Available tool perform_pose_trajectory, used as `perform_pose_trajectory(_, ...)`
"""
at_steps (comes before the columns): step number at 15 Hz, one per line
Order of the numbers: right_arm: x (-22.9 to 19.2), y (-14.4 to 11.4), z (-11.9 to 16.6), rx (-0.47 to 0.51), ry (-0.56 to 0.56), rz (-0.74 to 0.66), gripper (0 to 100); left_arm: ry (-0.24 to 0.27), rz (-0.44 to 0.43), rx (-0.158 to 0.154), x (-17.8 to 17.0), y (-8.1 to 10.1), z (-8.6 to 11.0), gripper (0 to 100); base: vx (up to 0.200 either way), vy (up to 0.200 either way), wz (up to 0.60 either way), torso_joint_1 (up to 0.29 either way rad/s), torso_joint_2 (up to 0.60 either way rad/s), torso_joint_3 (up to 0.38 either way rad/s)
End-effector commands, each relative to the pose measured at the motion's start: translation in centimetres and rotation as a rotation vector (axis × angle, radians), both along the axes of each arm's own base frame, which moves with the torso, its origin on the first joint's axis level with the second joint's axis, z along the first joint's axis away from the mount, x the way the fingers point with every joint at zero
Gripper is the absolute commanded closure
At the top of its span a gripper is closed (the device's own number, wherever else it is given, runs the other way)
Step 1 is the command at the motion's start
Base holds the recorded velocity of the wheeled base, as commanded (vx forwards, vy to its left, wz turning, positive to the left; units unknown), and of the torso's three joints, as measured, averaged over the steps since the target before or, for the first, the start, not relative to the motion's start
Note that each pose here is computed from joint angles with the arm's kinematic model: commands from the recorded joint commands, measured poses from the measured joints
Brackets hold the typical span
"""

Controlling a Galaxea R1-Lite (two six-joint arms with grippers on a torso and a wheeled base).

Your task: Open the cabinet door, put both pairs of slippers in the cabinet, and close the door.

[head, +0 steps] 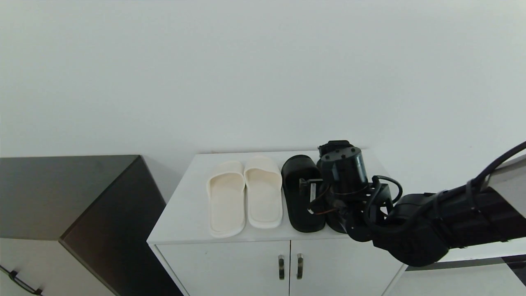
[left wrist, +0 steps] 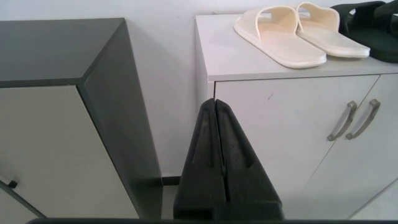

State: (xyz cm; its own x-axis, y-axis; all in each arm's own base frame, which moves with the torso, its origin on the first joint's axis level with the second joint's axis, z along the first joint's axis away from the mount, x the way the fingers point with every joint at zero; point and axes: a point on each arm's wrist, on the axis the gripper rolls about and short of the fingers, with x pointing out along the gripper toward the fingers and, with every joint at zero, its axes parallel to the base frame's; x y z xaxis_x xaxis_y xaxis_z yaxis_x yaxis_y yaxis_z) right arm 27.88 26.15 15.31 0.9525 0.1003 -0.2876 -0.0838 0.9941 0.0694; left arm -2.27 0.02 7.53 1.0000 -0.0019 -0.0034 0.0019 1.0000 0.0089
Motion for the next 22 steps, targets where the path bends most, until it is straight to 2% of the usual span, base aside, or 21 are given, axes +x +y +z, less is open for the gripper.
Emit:
perform_pose_trajectory(1, 2.1, 0.2, -1.5, -0.03, 0.012, -0.029, 0, 0.0, 0.0, 0.0, 0.0, 0.0, 0.0, 100, 0.0, 0.0, 0.0, 0.0, 0.0, 0.0)
perform_pose_trajectory(5, 5.0, -0.5, -2.4, -0.032, -0.07, -0.061, 0, 0.0, 0.0, -0.001, 0.0, 0.0, 0.0, 100, 0.0, 0.0, 0.0, 0.0, 0.0, 0.0)
perform_pose_trajectory(13, 6.4, -0.1, -2.9, -0.018, -0.085, -0.06, 0, 0.0, 0.0, -0.001, 0.0, 0.0, 0.0, 100, 0.0, 0.0, 0.0, 0.0, 0.0, 0.0)
perform_pose_trajectory(14, 6.5, -0.1, -2.9, -0.017, -0.086, -0.061, 100, 0.0, 0.0, -0.001, 0.0, 0.0, 0.0, 100, 0.0, 0.0, 0.0, 0.0, 0.0, 0.0)
perform_pose_trajectory(18, 6.4, -0.1, -2.7, -0.014, -0.101, -0.068, 100, 0.0, 0.0, -0.001, 0.0, 0.0, 0.0, 100, 0.0, 0.0, 0.0, 0.0, 0.0, 0.0)
perform_pose_trajectory(22, 4.8, -1.2, -0.1, -0.032, -0.144, -0.056, 100, -0.002, 0.0, -0.014, 0.0, 0.0, 0.0, 100, 0.0, 0.0, 0.0, 0.0, 0.0, 0.0)
